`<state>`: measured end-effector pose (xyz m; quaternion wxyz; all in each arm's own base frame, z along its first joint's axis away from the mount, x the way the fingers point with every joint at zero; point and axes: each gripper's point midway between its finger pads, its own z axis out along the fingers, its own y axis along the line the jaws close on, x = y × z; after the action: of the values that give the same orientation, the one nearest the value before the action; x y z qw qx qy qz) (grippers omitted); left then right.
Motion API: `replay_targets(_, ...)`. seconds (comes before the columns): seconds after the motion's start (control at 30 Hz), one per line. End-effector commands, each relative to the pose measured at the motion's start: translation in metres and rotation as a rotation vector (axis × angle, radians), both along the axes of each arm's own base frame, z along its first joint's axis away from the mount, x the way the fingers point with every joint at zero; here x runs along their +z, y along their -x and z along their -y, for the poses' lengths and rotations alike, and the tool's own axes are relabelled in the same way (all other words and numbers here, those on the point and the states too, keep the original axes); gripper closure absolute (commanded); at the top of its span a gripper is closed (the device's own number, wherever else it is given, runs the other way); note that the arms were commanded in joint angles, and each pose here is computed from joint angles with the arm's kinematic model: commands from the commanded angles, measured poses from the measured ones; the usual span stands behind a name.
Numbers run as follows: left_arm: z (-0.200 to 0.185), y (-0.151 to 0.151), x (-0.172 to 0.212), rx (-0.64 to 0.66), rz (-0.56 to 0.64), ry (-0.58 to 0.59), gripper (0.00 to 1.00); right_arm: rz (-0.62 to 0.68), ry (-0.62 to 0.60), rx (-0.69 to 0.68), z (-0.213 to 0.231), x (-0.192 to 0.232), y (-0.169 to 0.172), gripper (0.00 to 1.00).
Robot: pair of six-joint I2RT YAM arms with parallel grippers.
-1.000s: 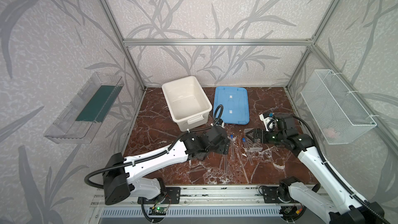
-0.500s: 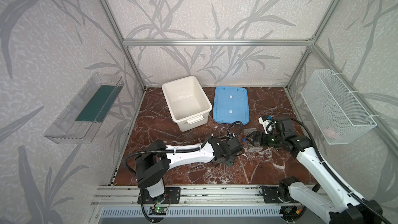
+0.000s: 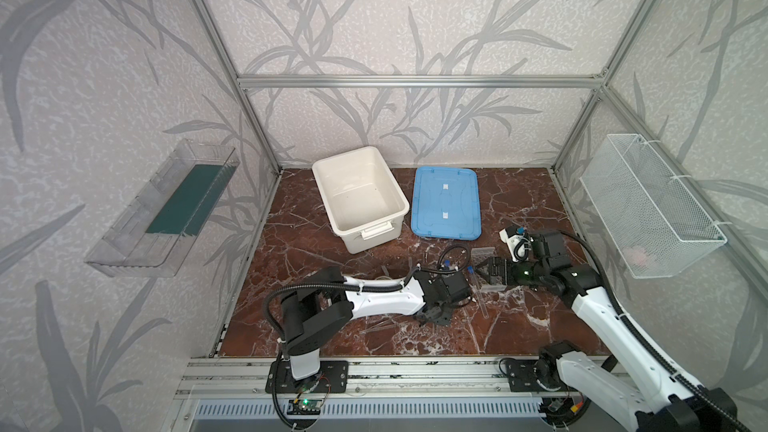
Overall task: Organize the chemistry lab equipment
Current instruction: 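Grasp the blue-capped test tube with the left gripper and lift it upright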
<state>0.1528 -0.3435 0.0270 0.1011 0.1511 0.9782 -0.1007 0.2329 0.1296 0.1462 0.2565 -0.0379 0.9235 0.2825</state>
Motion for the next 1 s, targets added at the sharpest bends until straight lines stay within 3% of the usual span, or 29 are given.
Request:
replay_targets(0.0,-0.004,0.011,-0.008,0.029,-0.049,0.013,0.61,0.021,0.014,-0.011,0.004,0.0,-0.001,0.01)
replay_targets(0.3,-0.011,0.012,-0.015,0.04,-0.053,-0.041,0.69,0.022,0.026,-0.021,0.007,-0.001,-0.002,0.01)
replay_targets(0.47,-0.025,0.008,-0.017,0.048,-0.021,-0.137,0.74,0.023,0.03,-0.024,0.008,-0.001,-0.001,0.01)
replay_targets(0.97,-0.021,-0.011,0.008,0.074,0.099,-0.063,0.85,0.03,-0.008,-0.027,0.003,0.004,-0.005,0.01)
